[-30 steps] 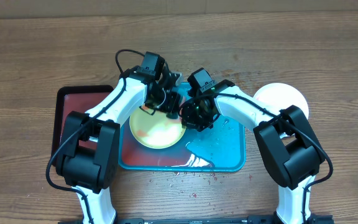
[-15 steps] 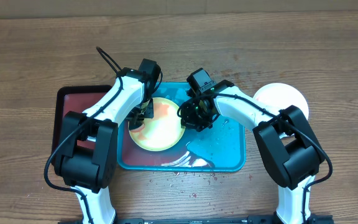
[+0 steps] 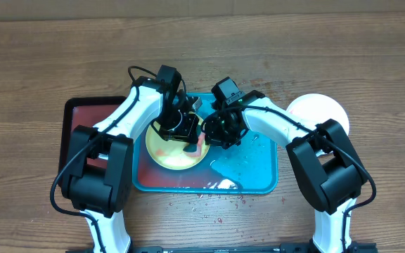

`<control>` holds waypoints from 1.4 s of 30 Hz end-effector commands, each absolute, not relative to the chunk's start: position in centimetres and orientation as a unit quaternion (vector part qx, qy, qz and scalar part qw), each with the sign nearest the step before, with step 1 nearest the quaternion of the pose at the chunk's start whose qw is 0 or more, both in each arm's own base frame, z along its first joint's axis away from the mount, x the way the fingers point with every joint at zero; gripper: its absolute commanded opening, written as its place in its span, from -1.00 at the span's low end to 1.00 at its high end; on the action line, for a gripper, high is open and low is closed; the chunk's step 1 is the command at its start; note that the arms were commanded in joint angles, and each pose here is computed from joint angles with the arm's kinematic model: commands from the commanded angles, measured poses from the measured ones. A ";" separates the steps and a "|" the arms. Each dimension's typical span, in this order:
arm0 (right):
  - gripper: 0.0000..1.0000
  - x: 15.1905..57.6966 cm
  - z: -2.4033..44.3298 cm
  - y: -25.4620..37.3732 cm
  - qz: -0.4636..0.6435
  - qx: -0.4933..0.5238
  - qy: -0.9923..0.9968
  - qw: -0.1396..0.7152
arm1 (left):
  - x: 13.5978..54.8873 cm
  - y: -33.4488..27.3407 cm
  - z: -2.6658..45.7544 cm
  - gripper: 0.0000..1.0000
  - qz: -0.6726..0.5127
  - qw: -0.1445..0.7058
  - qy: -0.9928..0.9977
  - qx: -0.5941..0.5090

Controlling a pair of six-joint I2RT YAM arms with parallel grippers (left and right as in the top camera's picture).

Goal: Clean dirty plates on tray and stack at the side
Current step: 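Lift the yellow plate with the right gripper, raise left arm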

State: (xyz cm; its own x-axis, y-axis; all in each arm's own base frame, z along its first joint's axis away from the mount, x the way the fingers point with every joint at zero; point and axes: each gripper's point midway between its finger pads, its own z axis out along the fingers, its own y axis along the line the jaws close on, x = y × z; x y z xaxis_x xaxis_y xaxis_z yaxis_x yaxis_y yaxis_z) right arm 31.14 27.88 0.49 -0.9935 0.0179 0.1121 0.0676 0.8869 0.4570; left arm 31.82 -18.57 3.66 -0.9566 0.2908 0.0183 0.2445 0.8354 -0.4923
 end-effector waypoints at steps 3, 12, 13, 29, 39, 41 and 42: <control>-0.93 31.1 -0.9 27.0 -0.214 -0.030 -0.975 0.055 | 37.7 -16.4 7.7 -0.92 0.226 -0.023 -0.970 -0.085; -0.83 31.4 -0.9 27.2 -0.218 -0.030 -0.974 0.050 | 44.3 -9.8 16.4 -0.92 0.190 -0.127 -0.974 0.010; -0.78 31.4 -0.8 27.2 -0.219 -0.032 -0.974 0.049 | 44.4 -9.4 16.6 -0.92 0.189 -0.129 -0.973 0.014; -0.92 33.0 3.2 24.4 -0.134 -0.051 -0.989 -0.045 | 42.1 -8.1 16.7 -0.92 0.170 -0.094 -0.981 0.005; -0.92 34.1 15.2 18.0 -0.020 -0.033 -0.969 -0.244 | 40.1 -6.0 24.4 -0.92 0.165 -0.179 -0.970 0.009; -0.93 33.8 16.0 17.1 0.008 -0.034 -0.965 -0.259 | 39.5 -5.0 25.8 -0.92 0.156 -0.198 -0.967 0.017; -0.93 33.6 16.2 16.8 0.020 -0.032 -0.964 -0.264 | 39.2 -4.6 26.3 -0.92 0.154 -0.204 -0.966 0.021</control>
State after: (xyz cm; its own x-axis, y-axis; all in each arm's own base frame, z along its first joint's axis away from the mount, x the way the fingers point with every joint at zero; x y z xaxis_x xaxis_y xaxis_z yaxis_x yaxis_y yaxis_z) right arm 32.92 18.57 15.13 -0.9013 0.0899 -0.4238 0.0485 0.9930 0.1074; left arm 39.92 -6.05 22.12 -0.9571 -0.0978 -0.2728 -0.0017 0.9432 -0.3323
